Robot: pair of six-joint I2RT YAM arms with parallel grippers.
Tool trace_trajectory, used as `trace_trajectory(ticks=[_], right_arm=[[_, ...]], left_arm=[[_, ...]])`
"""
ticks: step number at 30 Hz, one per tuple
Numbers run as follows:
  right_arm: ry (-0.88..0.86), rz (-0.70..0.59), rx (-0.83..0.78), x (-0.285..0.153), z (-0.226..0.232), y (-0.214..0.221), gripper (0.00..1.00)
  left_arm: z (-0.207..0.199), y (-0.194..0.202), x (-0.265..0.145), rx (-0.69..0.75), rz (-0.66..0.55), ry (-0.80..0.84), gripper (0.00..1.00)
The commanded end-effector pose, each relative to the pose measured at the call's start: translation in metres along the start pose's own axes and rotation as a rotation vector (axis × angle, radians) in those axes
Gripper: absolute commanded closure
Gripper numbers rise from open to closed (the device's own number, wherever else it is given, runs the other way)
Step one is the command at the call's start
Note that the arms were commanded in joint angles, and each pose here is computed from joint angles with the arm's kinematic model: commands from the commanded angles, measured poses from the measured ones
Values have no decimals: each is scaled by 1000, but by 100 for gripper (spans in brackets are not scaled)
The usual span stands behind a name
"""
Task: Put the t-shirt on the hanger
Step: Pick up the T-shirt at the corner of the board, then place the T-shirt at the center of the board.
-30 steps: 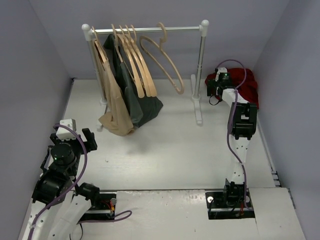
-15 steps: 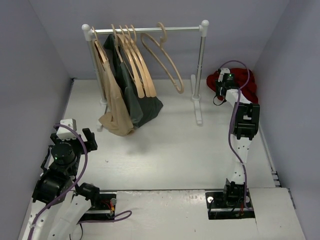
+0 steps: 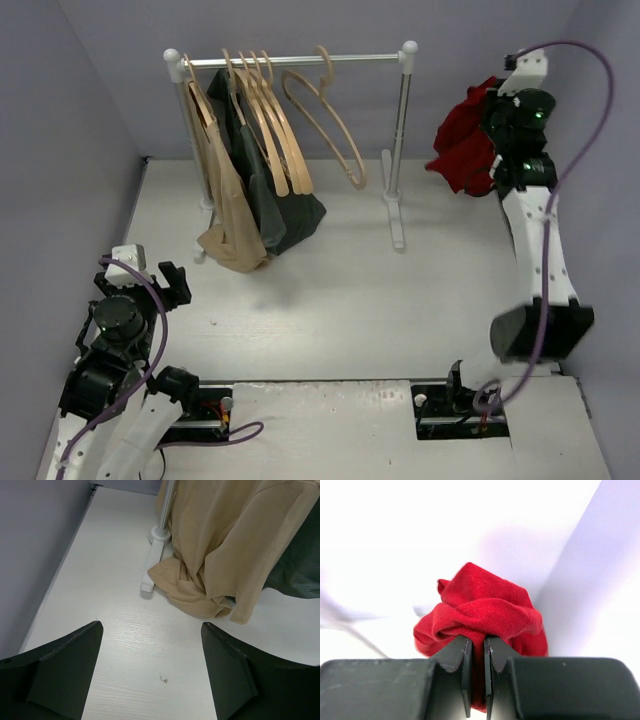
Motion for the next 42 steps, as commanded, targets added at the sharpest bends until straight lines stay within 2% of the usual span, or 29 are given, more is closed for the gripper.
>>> trace_trajectory(ticks=[1,3,7,8,13,19,23,24,27,30,34,38,42], right_arm=[[-182,-246,68,-99,34,-75,100],[-305,-262,85,-142,44,-85,100],[-577,-188,133,-201,75,-68,100],[-643,-132,143,-206,80,-55,100],[-945,-13,201,-248,109,-36,100],[-1203,93,209,-263,156,-36,100],[-1372,93,189,-277,193,-56,100],[-1432,42,180,-292,200,-75,100],[-1522,-10,171,-298,216,-103,100],[-1571,-109,177,-313,217,-138,100],[-1507,-145,205,-316,210,-143,100],[-1323,-50,228,-299,196,-88,99],[-1098,90,257,-278,178,-11,97]], left_arm=[[-1,-16,-1,-32,-80,9,25],[-1,-19,-3,-44,-92,24,25],[-5,-34,-17,-62,-111,117,25],[-6,-36,-19,-62,-112,141,25],[1,-55,-44,-68,-137,186,25],[3,-72,-61,-85,-176,233,25],[1,-82,-63,-73,-183,264,25],[2,-88,-65,-70,-189,265,25],[5,-97,-68,-48,-189,259,25],[7,-108,-71,-41,-202,260,25],[5,-116,-73,-35,-214,289,25],[-1,-113,-71,-25,-198,333,25],[-16,-103,-63,-30,-143,435,25]])
Point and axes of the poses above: each gripper's point midway between its finger pads, its own x axis out along the fingers, its own z axis along the line the jaws close on, y = z × x, the point moved 8 cm from there along -x, back along the fingers, and after that the axes turned 12 degrees about x, right-handed, at the moved point
